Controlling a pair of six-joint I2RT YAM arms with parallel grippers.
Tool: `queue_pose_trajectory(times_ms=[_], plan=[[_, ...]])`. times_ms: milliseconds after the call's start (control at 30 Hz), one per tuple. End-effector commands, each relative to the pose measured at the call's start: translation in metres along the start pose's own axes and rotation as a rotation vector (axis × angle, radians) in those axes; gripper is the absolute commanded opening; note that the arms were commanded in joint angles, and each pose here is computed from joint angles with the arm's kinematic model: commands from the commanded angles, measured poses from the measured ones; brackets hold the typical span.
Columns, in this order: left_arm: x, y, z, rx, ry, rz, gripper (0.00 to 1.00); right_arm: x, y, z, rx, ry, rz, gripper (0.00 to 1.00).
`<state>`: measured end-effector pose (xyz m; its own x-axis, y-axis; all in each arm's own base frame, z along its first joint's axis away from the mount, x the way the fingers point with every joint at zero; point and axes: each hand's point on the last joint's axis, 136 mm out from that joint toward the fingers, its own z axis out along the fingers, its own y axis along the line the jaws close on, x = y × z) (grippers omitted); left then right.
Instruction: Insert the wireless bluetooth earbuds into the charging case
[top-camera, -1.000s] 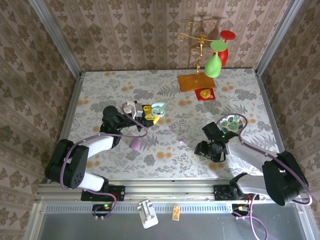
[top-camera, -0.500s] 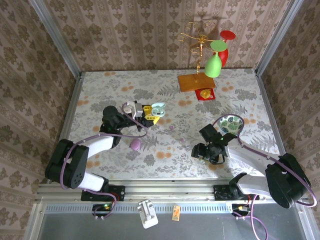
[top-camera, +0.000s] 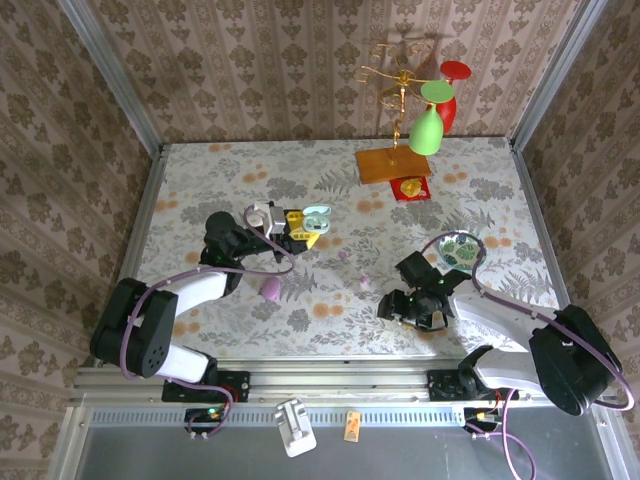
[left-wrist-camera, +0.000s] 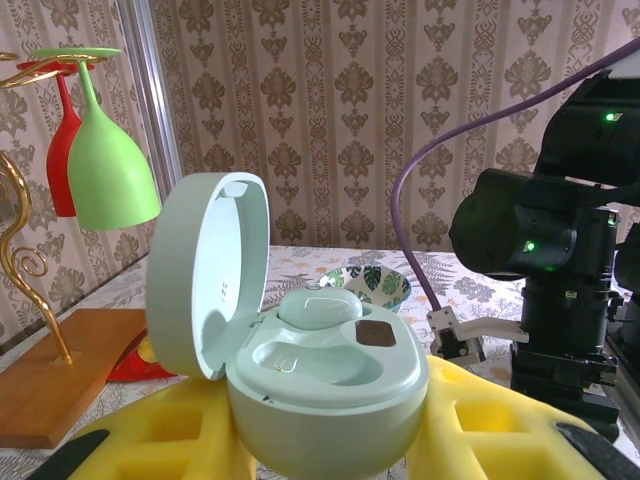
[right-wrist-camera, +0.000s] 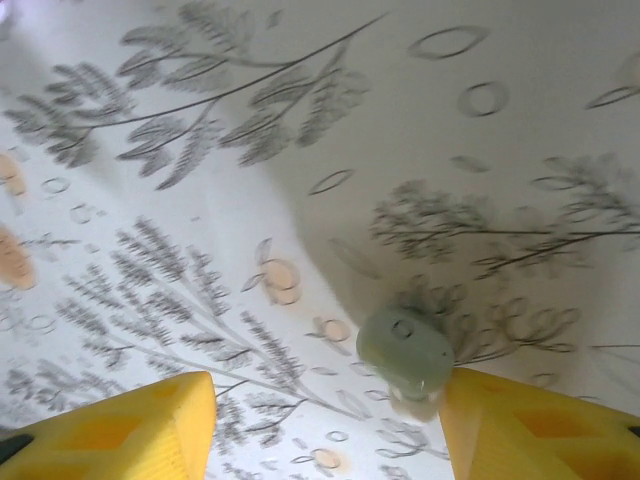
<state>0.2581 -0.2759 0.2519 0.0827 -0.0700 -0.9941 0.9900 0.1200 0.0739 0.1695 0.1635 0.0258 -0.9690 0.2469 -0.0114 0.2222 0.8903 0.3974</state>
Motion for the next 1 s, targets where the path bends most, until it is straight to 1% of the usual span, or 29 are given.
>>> queue_pose_trajectory(times_ms=[0, 67, 200, 267, 367, 500, 633, 767, 967], plan=[[-0.014, 0.0, 0.0, 0.021, -0.031, 0.052, 0.26, 0.008, 0.025, -0.002, -0.128, 0.03, 0.003, 0.62], [-0.013, 0.0, 0.0, 0.022, -0.033, 0.049, 0.26, 0.01, 0.034, -0.005, -0.177, 0.044, -0.015, 0.62], [-0.014, 0.0, 0.0, 0.025, -0.039, 0.046, 0.26, 0.009, 0.021, -0.015, -0.095, 0.012, -0.05, 0.62], [-0.014, -0.001, 0.0, 0.025, -0.04, 0.051, 0.26, 0.004, 0.011, -0.022, -0.042, -0.029, -0.06, 0.62], [-0.015, 0.0, 0.0, 0.025, -0.041, 0.052, 0.26, -0.009, 0.009, -0.027, -0.04, -0.092, -0.068, 0.6], [-0.014, 0.0, 0.0, 0.027, -0.04, 0.049, 0.26, -0.025, 0.008, -0.029, -0.052, -0.131, -0.093, 0.59], [-0.015, -0.001, 0.0, 0.025, -0.041, 0.047, 0.26, -0.033, -0.001, -0.026, -0.054, -0.119, -0.08, 0.56], [-0.014, 0.001, 0.0, 0.022, -0.039, 0.04, 0.26, -0.034, -0.005, -0.017, -0.067, -0.095, -0.093, 0.46], [-0.015, 0.001, 0.002, 0.028, -0.039, 0.035, 0.26, -0.027, -0.012, -0.003, -0.064, -0.04, -0.092, 0.41]])
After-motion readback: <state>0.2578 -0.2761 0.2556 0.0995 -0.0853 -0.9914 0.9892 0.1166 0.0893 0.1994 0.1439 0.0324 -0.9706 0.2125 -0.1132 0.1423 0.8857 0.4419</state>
